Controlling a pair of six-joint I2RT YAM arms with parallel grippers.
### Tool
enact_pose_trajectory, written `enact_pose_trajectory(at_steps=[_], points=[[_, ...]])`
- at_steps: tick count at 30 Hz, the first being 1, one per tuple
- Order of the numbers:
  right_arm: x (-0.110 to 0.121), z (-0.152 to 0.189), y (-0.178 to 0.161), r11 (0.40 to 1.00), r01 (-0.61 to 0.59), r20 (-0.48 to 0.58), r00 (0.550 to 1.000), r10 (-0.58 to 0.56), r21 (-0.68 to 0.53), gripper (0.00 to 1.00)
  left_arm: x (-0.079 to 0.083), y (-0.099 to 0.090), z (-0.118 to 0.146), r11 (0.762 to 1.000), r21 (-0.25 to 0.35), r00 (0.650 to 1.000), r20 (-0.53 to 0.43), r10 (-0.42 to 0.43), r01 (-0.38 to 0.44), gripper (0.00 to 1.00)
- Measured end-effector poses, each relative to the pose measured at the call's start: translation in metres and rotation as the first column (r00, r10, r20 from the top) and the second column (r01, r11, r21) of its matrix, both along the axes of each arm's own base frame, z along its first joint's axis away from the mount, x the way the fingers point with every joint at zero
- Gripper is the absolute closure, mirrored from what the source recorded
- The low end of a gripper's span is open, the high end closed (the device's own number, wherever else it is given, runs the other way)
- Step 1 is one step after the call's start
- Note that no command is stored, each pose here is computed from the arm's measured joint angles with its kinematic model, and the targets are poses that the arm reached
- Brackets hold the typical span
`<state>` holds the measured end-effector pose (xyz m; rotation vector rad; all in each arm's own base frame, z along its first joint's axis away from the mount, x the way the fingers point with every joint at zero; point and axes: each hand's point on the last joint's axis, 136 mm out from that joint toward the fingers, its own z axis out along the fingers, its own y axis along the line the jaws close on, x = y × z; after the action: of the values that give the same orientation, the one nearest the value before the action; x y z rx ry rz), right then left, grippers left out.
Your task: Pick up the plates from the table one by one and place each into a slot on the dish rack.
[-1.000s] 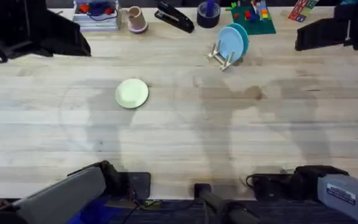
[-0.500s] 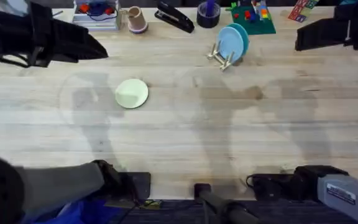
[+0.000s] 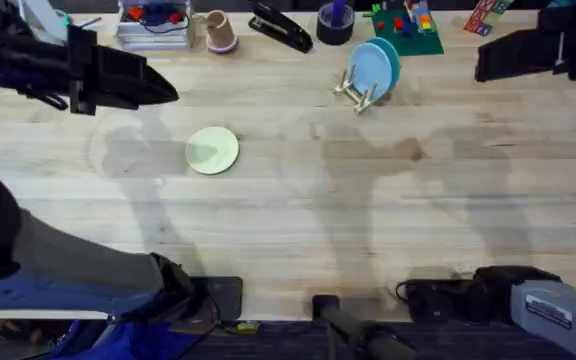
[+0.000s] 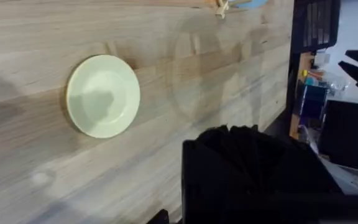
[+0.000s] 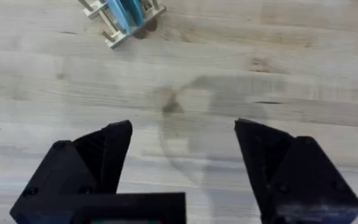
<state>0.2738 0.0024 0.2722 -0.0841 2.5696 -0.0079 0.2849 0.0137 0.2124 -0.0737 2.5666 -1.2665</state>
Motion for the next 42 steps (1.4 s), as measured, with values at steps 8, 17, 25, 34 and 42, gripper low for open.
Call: enact_pose_trajectory(at_steps=[8, 17, 25, 34, 42], points=[[0.0, 0.0, 0.0, 1.0, 0.0, 0.0, 1.0, 0.0, 0.0, 0.008, 0.005, 0.021, -0.014, 0.999, -0.012, 0.999, -0.013, 0.039, -0.039, 0.96], [0.0, 0.0, 0.0, 1.0, 0.0, 0.0, 1.0, 0.0, 0.0, 0.007, 0.013, 0.028, -0.035, 0.999, -0.031, 0.999, -0.035, 0.028, -0.029, 0.96], [0.0, 0.0, 0.0, 1.0, 0.0, 0.0, 1.0, 0.0, 0.0, 0.007, 0.02, 0.032, -0.057, 0.998, -0.053, 0.998, -0.067, 0.021, -0.025, 0.96], [0.0, 0.0, 0.0, 1.0, 0.0, 0.0, 1.0, 0.0, 0.0, 0.006, 0.023, 0.035, -0.093, 0.996, -0.088, 0.994, -0.113, 0.006, -0.016, 0.96], [0.0, 0.0, 0.0, 1.0, 0.0, 0.0, 1.0, 0.0, 0.0, 0.007, 0.014, 0.034, -0.138, 0.998, -0.042, 0.987, -0.156, 0.034, -0.041, 0.961]])
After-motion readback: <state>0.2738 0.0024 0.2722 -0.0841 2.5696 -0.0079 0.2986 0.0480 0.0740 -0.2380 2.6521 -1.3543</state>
